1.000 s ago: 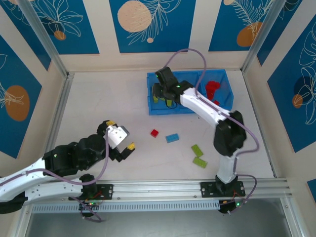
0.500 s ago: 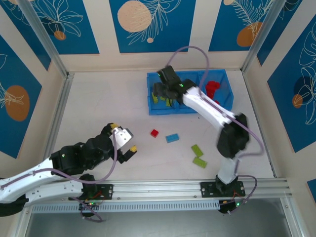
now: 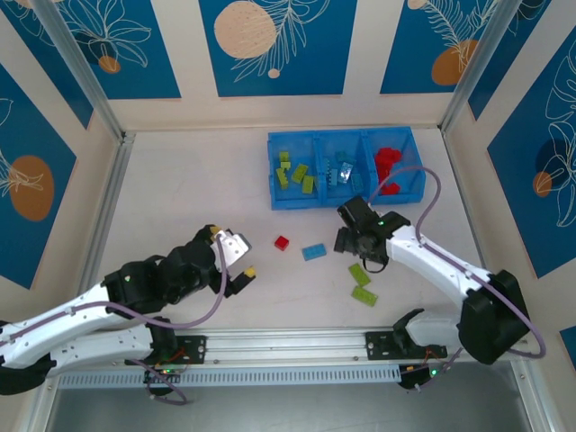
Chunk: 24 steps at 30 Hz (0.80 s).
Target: Sort the legos into containers by color
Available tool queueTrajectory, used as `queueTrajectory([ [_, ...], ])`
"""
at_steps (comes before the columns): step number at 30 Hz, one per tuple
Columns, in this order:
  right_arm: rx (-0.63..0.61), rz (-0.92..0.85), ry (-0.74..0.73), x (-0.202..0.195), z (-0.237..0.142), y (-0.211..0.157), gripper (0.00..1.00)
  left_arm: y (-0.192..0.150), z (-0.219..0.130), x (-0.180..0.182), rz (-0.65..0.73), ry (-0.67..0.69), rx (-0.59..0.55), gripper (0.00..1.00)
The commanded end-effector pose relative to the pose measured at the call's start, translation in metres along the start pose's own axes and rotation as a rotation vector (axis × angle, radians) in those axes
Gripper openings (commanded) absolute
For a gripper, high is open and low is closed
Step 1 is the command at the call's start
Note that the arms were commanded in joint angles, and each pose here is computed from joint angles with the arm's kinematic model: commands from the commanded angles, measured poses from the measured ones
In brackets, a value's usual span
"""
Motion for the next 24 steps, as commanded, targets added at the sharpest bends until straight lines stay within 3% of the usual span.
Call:
queueTrajectory([
  [1,0.192,0.049,-0.020,-0.007,0.022,-0.022,0.92,0.002,0.005,-0.001,-0.004,-0.005,0.004,1.00],
  [10,0.291,-0.048,0.239,0.026,0.057,-0.041,0.90,0.000,0.009,0.001,-0.004,0.020,0.016,1.00],
  [14,0.314,-0.051,0.247,0.027,0.059,-0.049,0.85,0.000,0.008,0.001,-0.006,0.017,0.015,1.00],
  [24,0.337,-0.052,0.119,0.028,0.058,-0.059,0.51,0.000,0.006,0.003,-0.012,0.026,0.009,1.00],
])
Point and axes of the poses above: each hand's point on the last joint's axis, 136 mm out from that joint toward the fingers, its own z axis out along the fingers, its own x axis along the line the jaws close on, y = z × x, the point moved 6 cm from there along -z, back along the fingers, and after that the axes turned 12 degrees about -z, right-handed, at the moved point
